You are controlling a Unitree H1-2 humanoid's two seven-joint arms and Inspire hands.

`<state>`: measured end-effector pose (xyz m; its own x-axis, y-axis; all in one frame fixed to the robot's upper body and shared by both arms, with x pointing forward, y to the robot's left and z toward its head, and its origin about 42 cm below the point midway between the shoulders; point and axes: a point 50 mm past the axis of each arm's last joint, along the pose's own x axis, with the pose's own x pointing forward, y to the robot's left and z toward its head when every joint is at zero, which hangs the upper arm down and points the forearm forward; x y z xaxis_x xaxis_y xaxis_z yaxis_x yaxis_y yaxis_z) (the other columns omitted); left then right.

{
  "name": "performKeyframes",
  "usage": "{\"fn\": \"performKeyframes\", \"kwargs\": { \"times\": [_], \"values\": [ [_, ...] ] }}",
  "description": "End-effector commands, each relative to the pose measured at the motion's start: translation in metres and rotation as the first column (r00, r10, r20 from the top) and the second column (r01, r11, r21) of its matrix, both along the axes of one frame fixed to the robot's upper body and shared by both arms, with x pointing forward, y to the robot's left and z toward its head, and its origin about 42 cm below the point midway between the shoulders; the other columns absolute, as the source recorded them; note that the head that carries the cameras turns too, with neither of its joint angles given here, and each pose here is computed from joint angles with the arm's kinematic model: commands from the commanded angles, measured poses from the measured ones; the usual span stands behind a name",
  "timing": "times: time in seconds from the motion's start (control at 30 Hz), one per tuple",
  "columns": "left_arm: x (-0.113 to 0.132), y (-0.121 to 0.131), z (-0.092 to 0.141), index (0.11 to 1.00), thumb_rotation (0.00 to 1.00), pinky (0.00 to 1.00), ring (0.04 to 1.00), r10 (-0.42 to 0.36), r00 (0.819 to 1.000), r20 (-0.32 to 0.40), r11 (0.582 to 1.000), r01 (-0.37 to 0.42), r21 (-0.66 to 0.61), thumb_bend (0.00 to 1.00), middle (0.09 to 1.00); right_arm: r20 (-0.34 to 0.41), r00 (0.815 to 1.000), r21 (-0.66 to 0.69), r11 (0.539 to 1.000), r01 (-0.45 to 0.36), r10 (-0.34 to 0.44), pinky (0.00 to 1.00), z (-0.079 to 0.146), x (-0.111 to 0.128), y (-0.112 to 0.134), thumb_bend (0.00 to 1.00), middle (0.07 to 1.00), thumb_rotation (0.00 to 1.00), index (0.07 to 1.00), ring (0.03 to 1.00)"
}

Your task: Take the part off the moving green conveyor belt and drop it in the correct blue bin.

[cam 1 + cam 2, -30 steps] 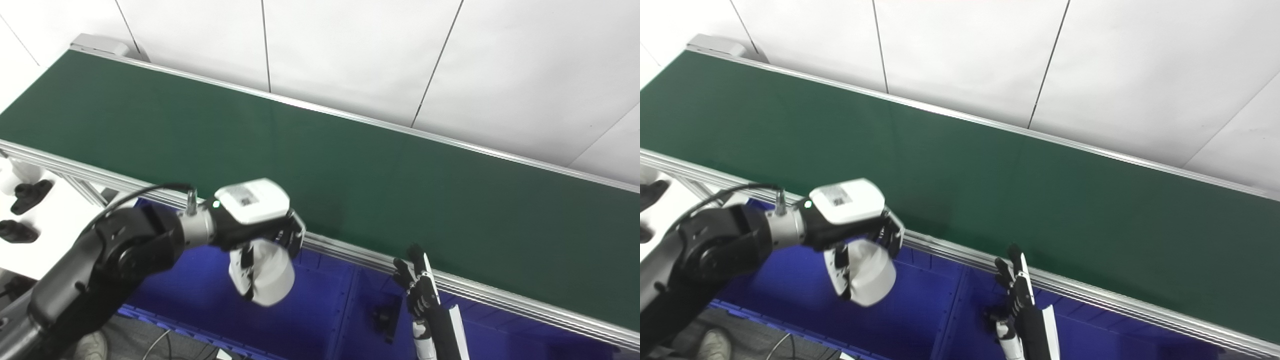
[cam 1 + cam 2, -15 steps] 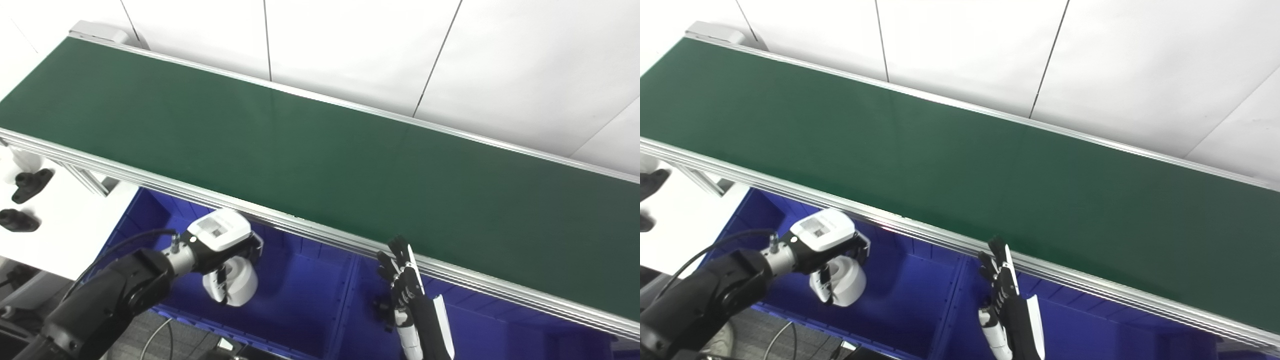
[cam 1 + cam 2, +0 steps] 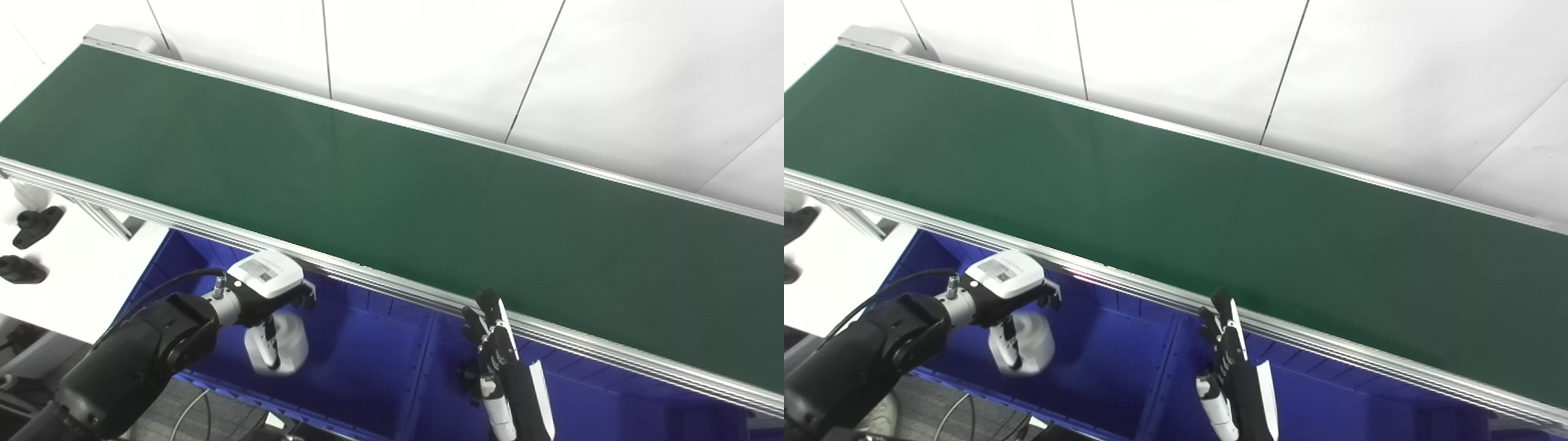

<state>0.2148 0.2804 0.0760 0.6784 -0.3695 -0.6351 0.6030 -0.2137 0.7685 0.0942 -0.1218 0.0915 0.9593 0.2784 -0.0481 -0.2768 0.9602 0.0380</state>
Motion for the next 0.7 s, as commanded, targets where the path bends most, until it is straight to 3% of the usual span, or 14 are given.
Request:
{"fn": "performKeyframes", "kwargs": {
  "times": [0.0, 0.2, 0.43, 0.53, 0.6, 0.67],
  "values": [
    [0.005, 0.006, 0.012, 0.911, 0.42, 0.8, 0.882, -0.016, 1.0, 0.02, 1.0, 0.016, 0.005, 1.0, 0.923, 0.041, 0.999, 0.029, 1.0, 0.001, -0.002, 0.91, 0.008, 0.002, 0.006, 0.83, 0.981, 0.92, 1.0, 0.931],
    [0.006, 0.002, 0.016, 0.912, 0.42, 0.85, 0.876, -0.045, 0.999, -0.014, 0.999, 0.045, 0.014, 1.0, 0.913, 0.039, 0.999, 0.022, 1.0, 0.0, -0.001, 0.9, 0.007, 0.003, 0.005, 0.83, 0.98, 0.92, 1.0, 0.927],
    [0.002, -0.002, 0.039, 0.87, 0.41, 0.76, 0.829, -0.058, 0.998, -0.005, 0.996, 0.058, -0.07, 1.0, 0.865, 0.036, 0.999, 0.02, 1.0, 0.001, -0.002, 0.9, 0.007, 0.003, 0.008, 0.83, 0.979, 0.92, 1.0, 0.925],
    [-0.011, -0.017, 0.083, 0.829, 0.49, 0.73, 0.83, -0.01, 0.998, -0.057, 0.961, -0.006, -0.277, 1.0, 0.844, 0.037, 0.999, 0.021, 1.0, 0.001, -0.002, 0.89, 0.008, 0.002, 0.009, 0.84, 0.982, 0.92, 1.0, 0.926],
    [-0.02, -0.023, 0.108, 0.806, 0.61, 0.69, 0.823, -0.006, 0.995, -0.1, 0.923, -0.033, -0.384, 1.0, 0.831, 0.037, 0.999, 0.021, 1.0, 0.003, -0.003, 0.89, 0.008, 0.002, 0.009, 0.84, 0.984, 0.92, 1.0, 0.925],
    [-0.029, -0.029, 0.135, 0.804, 0.67, 0.67, 0.806, -0.016, 0.985, -0.171, 0.856, -0.076, -0.512, 1.0, 0.828, 0.036, 0.999, 0.02, 1.0, 0.002, -0.003, 0.89, 0.008, 0.003, 0.009, 0.84, 0.985, 0.92, 1.0, 0.926]
  ]
}}
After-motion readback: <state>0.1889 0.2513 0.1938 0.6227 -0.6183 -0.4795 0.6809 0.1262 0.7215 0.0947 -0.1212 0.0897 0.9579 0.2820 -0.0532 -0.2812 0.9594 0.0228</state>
